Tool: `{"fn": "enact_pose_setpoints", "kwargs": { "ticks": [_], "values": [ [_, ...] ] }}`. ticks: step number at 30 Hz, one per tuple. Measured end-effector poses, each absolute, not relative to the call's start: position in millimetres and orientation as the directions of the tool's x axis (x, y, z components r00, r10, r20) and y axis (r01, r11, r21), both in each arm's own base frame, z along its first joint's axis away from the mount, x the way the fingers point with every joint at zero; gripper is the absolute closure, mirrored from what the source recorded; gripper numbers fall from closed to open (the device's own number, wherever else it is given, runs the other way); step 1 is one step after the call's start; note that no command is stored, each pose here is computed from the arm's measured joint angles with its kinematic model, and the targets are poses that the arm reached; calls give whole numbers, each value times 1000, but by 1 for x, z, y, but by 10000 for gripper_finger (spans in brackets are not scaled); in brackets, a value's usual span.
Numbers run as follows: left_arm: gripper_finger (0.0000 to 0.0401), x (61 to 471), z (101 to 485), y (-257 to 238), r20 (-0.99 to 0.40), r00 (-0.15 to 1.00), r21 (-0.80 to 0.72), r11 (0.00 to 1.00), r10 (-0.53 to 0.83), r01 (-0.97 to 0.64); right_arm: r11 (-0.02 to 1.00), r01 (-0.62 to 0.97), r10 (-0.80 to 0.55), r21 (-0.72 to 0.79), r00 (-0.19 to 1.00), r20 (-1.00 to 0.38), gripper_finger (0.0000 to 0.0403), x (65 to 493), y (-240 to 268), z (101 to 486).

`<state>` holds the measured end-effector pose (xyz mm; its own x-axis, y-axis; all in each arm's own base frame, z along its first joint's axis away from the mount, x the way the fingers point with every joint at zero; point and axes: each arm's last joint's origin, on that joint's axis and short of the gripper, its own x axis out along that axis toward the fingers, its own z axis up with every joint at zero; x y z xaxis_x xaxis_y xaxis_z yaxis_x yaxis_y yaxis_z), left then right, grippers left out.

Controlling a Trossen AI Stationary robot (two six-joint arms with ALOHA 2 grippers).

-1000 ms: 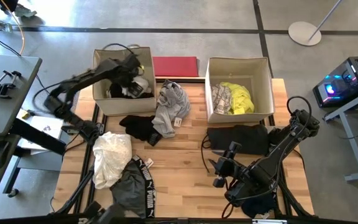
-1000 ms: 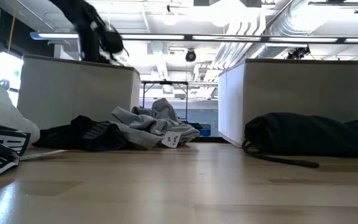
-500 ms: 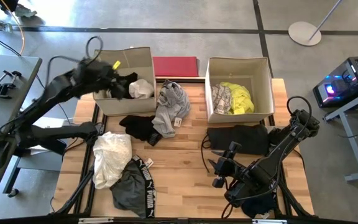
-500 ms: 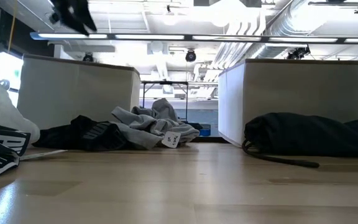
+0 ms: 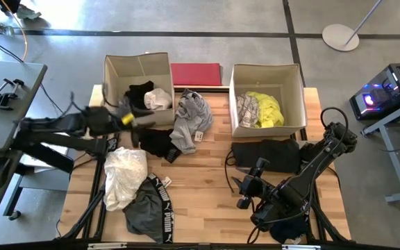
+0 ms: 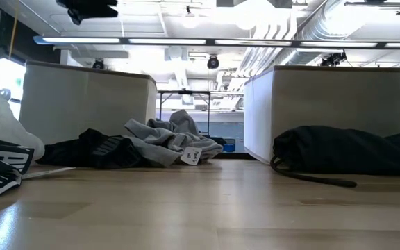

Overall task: Sort clothes
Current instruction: Put the white dress into the left laundry organizer

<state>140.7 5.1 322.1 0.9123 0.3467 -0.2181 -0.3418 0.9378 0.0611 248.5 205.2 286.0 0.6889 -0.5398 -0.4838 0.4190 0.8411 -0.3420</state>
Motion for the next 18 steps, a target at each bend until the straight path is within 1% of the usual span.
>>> {"fn": "enact_pose_setpoints", "kwargs": {
  "ticks": [3,6,10,12,14,18],
  "values": [
    [238,154,314,-12,-266,893,144,931,364,-336,841,415,-540,-347,689,-484,258,249,205,286],
    [253,165,315,-32,-322,876,207,930,358,-304,841,414,-540,-348,689,-484,258,249,205,286],
    [269,173,314,-57,-447,808,262,920,384,-292,841,413,-540,-350,689,-484,258,249,205,286],
    [275,173,309,-64,-534,747,251,918,397,-308,841,414,-540,-349,689,-484,258,249,205,286],
    [279,172,302,-68,-635,672,193,920,382,-341,841,412,-540,-352,689,-484,258,249,205,286],
    [281,168,280,-72,-815,481,100,895,324,-435,841,408,-539,-355,689,-485,258,249,205,286]
  ]
}}
